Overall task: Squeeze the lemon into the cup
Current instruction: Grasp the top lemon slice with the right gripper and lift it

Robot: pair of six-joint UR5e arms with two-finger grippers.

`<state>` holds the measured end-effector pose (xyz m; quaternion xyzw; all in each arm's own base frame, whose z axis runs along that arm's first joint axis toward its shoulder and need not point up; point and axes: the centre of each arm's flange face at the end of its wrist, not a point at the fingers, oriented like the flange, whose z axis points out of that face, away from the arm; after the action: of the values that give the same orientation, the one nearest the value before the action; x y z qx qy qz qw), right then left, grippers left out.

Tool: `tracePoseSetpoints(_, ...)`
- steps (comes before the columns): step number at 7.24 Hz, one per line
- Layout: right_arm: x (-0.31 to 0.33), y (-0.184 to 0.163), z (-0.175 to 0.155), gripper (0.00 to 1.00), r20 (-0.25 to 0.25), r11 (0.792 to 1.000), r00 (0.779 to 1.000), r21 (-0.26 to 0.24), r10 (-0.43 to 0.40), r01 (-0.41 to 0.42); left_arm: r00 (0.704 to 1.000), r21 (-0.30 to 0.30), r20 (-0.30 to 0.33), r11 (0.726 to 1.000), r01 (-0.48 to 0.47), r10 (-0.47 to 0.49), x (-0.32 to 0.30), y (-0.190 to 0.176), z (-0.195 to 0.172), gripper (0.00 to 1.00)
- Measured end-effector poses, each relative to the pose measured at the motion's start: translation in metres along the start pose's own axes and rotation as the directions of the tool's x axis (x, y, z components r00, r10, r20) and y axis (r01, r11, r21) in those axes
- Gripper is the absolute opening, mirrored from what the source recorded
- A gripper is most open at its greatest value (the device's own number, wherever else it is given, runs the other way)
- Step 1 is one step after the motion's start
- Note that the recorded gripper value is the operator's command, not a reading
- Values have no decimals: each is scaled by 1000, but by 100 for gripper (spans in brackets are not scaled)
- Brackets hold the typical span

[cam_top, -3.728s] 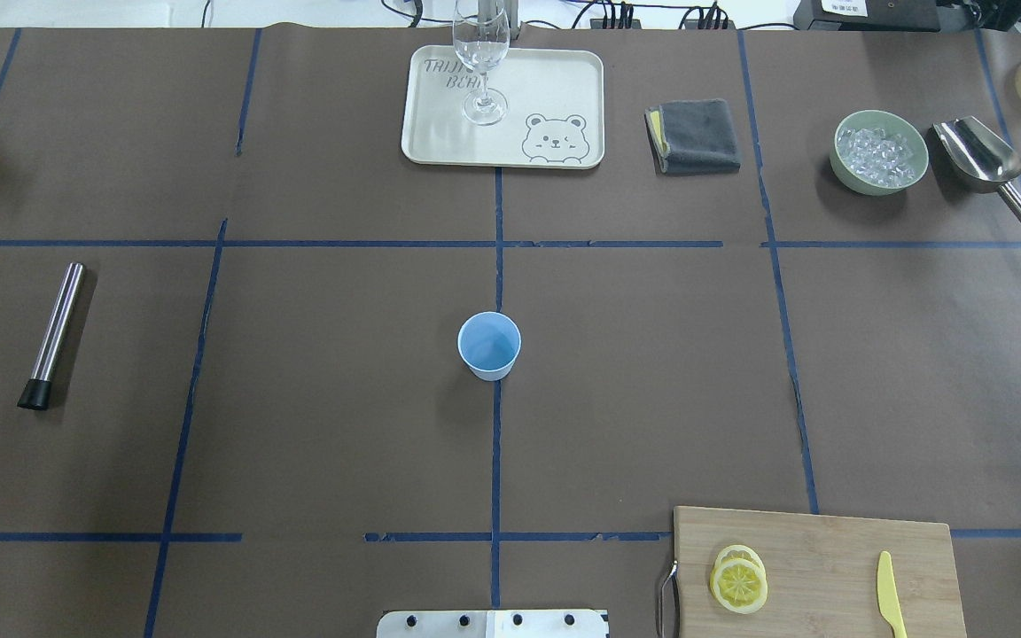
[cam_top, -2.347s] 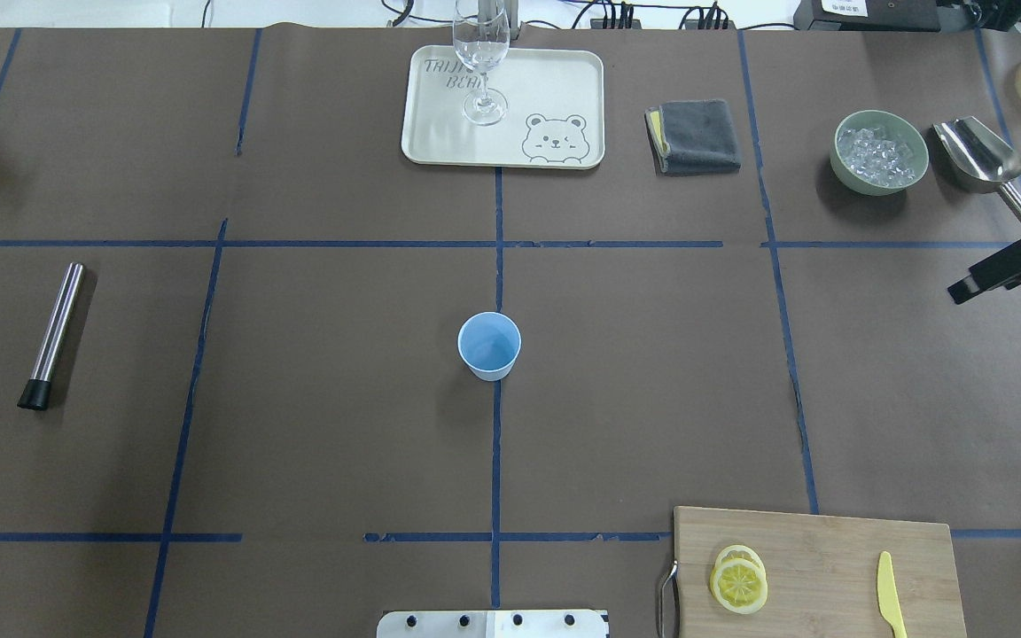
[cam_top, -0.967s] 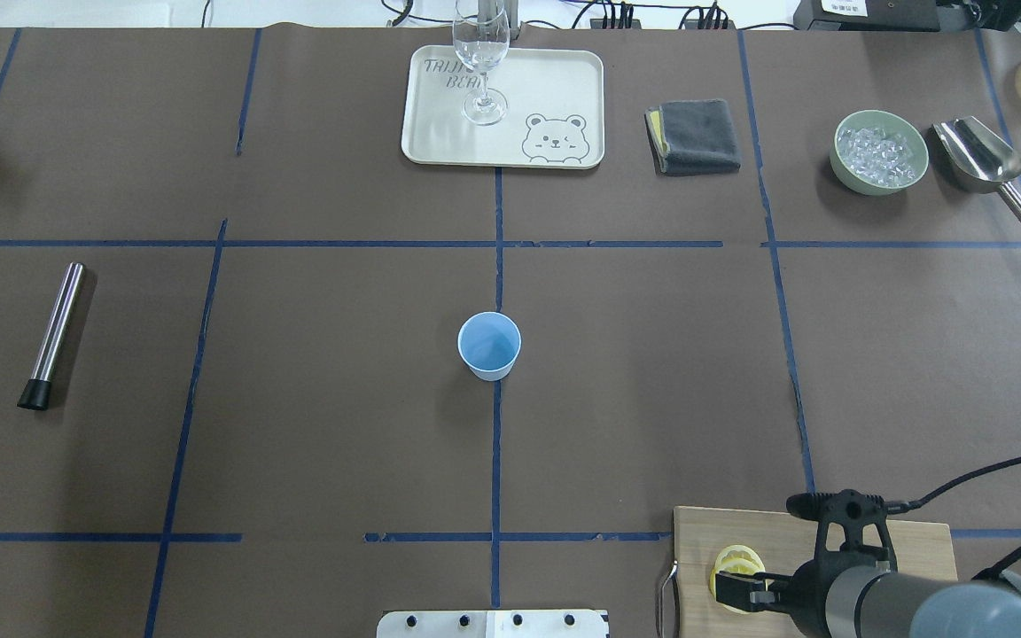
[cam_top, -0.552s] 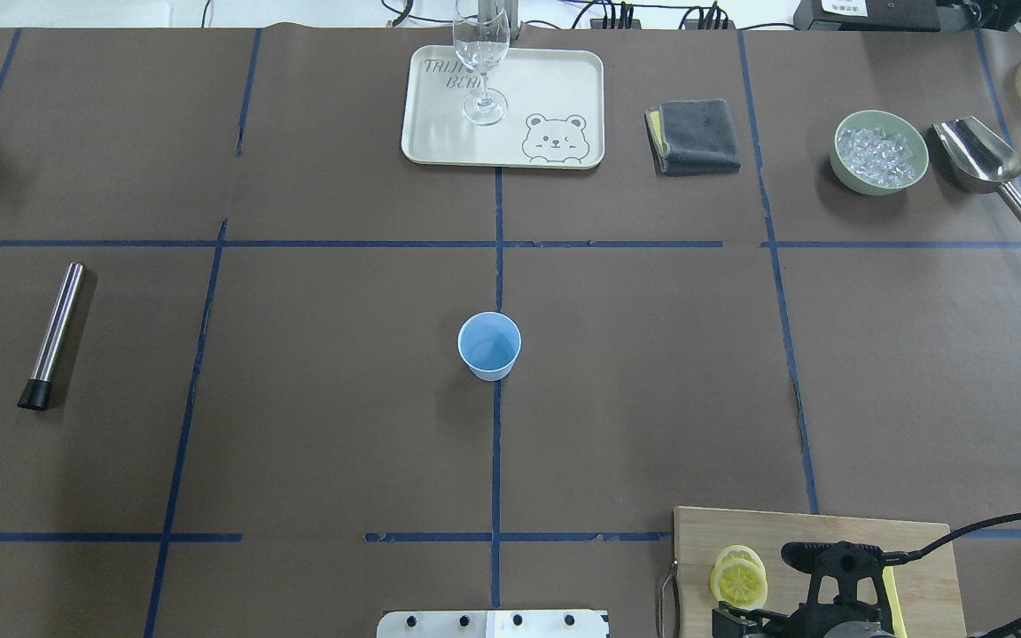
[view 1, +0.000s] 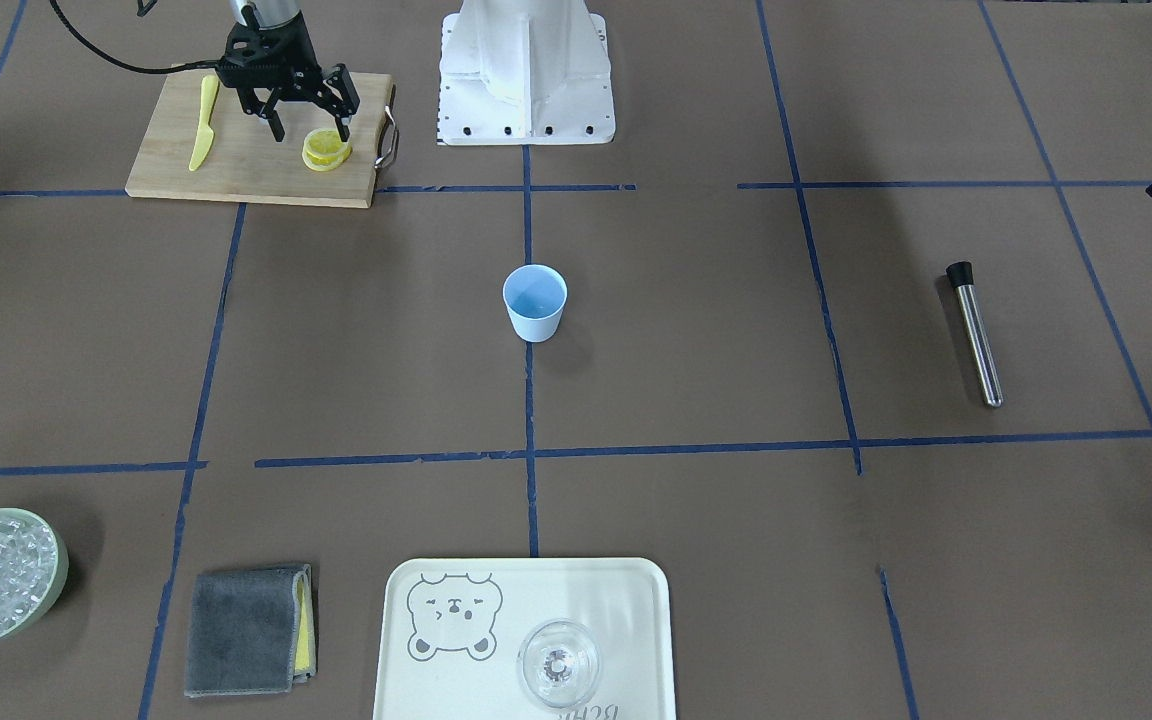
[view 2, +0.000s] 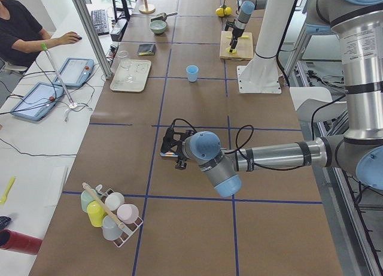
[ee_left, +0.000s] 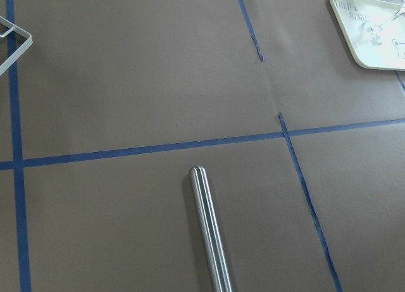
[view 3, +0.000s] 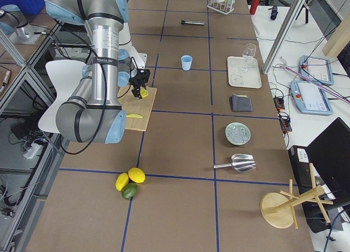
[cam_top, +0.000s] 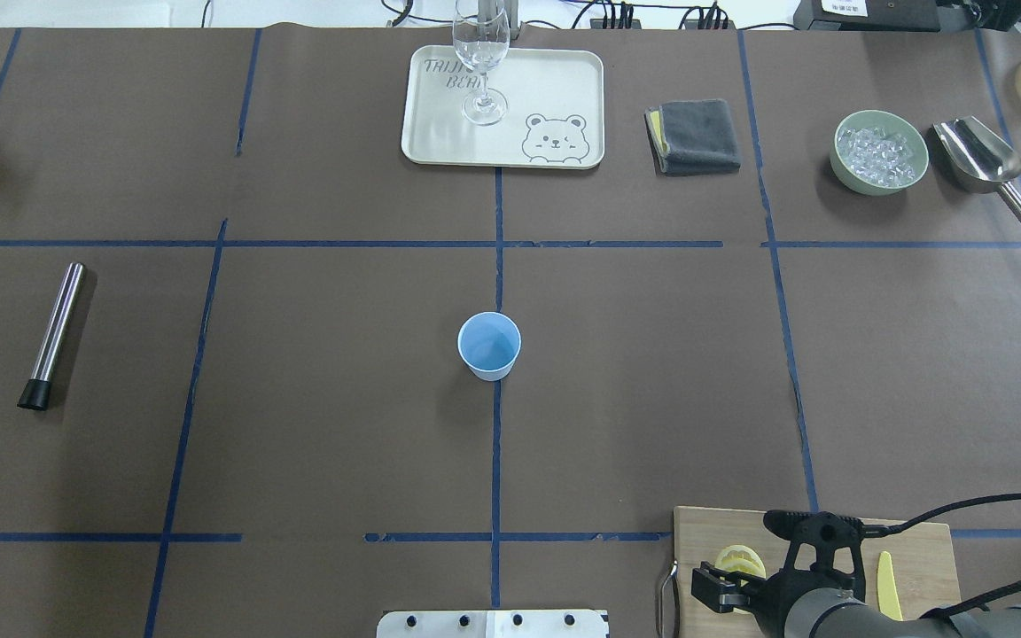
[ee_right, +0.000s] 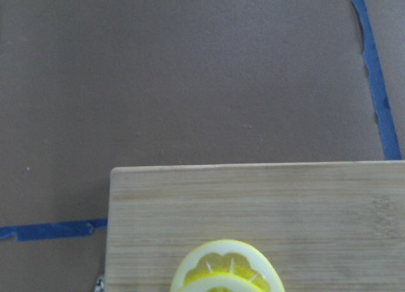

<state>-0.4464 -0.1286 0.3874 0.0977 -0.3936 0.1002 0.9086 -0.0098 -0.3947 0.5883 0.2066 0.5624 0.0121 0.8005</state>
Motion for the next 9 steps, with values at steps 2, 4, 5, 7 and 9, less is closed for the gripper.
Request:
tracePoseSetpoints(2, -21, -5, 4, 97, -26, 1000, 1000, 17, 6, -6, 1000, 2, 0, 1000, -2, 2, 1, 0, 0, 100)
tracePoseSetpoints(4, -18, -7, 8, 97, -47, 1000, 999, 24, 4, -3, 1000, 2, 0, 1000, -3, 3, 1, 0, -1, 100)
tracePoseSetpoints(5, -14, -7, 9, 97, -56, 1000, 998, 26, 2, -1, 1000, 2, 0, 1000, -2, 2, 1, 0, 0, 100)
tracePoseSetpoints(7, -11, -8, 9, 96, -61, 1000, 998, 27, 2, 0, 1000, 2, -1, 1000, 1, -1, 1, 0, -1, 100)
tracePoseSetpoints(9, -13, -10, 3, 96, -50, 1000, 999, 26, 6, -5, 1000, 1, -1, 1000, 2, -2, 1, 0, 0, 100)
